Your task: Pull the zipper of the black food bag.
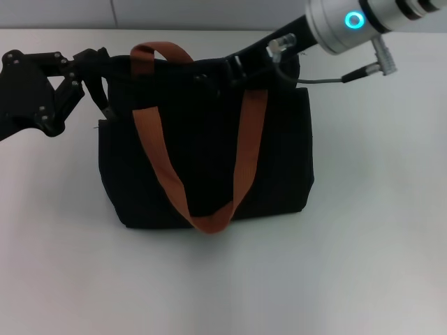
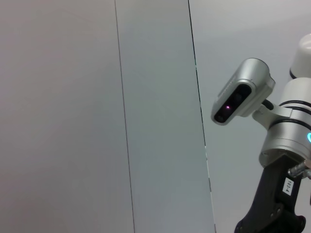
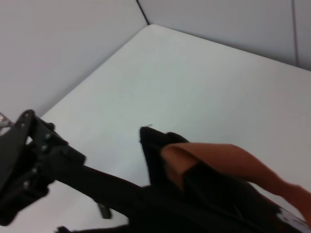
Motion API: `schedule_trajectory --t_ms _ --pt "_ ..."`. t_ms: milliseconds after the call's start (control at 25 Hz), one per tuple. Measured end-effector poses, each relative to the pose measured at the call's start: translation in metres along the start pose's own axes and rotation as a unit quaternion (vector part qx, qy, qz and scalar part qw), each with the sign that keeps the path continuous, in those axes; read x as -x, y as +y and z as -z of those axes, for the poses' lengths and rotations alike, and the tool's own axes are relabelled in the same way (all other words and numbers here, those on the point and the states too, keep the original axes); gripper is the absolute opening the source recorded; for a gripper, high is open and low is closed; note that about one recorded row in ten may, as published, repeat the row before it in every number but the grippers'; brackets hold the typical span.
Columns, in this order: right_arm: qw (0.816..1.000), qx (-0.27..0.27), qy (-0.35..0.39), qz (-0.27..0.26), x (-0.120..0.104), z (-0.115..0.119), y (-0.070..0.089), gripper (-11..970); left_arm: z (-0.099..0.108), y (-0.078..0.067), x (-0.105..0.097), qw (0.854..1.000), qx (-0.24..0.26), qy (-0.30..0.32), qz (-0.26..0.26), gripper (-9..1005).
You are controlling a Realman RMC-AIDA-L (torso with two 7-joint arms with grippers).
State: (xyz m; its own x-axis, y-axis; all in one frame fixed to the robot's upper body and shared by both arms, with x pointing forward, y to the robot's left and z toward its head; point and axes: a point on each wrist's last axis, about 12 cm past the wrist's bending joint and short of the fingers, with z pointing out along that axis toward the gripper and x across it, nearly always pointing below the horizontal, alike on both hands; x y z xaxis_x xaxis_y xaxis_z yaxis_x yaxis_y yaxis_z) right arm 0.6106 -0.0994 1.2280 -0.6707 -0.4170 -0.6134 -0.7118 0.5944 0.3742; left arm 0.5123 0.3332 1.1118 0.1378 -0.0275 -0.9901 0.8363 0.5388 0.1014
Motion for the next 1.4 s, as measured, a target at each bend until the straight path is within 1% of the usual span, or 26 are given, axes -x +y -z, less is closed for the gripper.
schedule_trajectory --t_ms 160,520,560,600,760,880,920,960,1000,1040,1120,1240,1360,1400 --pt "1.0 -0.022 -0.009 -0.015 -0.008 0.013 -0.009 -3 0.001 0.0 0.0 1.0 0.001 0.001 0.0 76" --pt "0.996 -0.06 -0.039 -0.06 -0.025 0.048 -0.034 -4 0.002 0.002 0.0 1.0 0.007 0.001 0.003 77" --pt "0.995 -0.057 -0.046 -0.07 -0.028 0.052 -0.038 -4 0.003 0.002 0.0 1.0 0.008 0.001 0.003 77" --pt "0.995 -0.057 -0.046 -0.07 -0.028 0.052 -0.038 -4 0.003 0.002 0.0 1.0 0.008 0.001 0.003 78" --pt "0.995 -0.026 -0.066 -0.074 -0.035 0.056 -0.04 -5 0.003 0.002 0.0 1.0 0.008 0.001 0.004 78" --pt "0.993 -0.003 -0.103 -0.062 -0.043 0.062 -0.045 3 0.001 0.001 -0.001 1.0 0.008 0.0 0.006 78" --pt "0.99 0.009 -0.124 -0.063 -0.048 0.065 -0.05 6 0.001 0.001 -0.001 1.0 0.009 0.0 0.006 79" --pt "0.983 0.042 -0.17 -0.061 -0.057 0.07 -0.058 10 0.001 0.001 -0.001 1.0 0.009 0.0 0.007 79" --pt "0.983 0.042 -0.17 -0.061 -0.057 0.07 -0.058 14 0.001 0.0 -0.002 1.0 0.01 0.0 0.008 79" --pt "0.977 0.064 -0.198 -0.057 -0.063 0.072 -0.063 18 0.001 0.001 -0.002 1.0 0.012 0.001 0.012 79" --pt "0.962 0.105 -0.25 -0.042 -0.074 0.078 -0.07 65 0.001 0.001 -0.003 1.0 0.015 0.004 0.021 79" --pt "0.936 0.164 -0.311 0.013 -0.098 0.085 -0.077 134 0.0 0.002 -0.004 0.999 0.019 0.009 0.031 79" --pt "0.902 0.226 -0.361 0.078 -0.128 0.09 -0.077 204 0.001 0.001 -0.006 0.999 0.021 0.01 0.042 80" --pt "0.892 0.239 -0.37 0.102 -0.137 0.091 -0.076 250 0.002 0.0 -0.006 0.999 0.022 0.01 0.044 80"
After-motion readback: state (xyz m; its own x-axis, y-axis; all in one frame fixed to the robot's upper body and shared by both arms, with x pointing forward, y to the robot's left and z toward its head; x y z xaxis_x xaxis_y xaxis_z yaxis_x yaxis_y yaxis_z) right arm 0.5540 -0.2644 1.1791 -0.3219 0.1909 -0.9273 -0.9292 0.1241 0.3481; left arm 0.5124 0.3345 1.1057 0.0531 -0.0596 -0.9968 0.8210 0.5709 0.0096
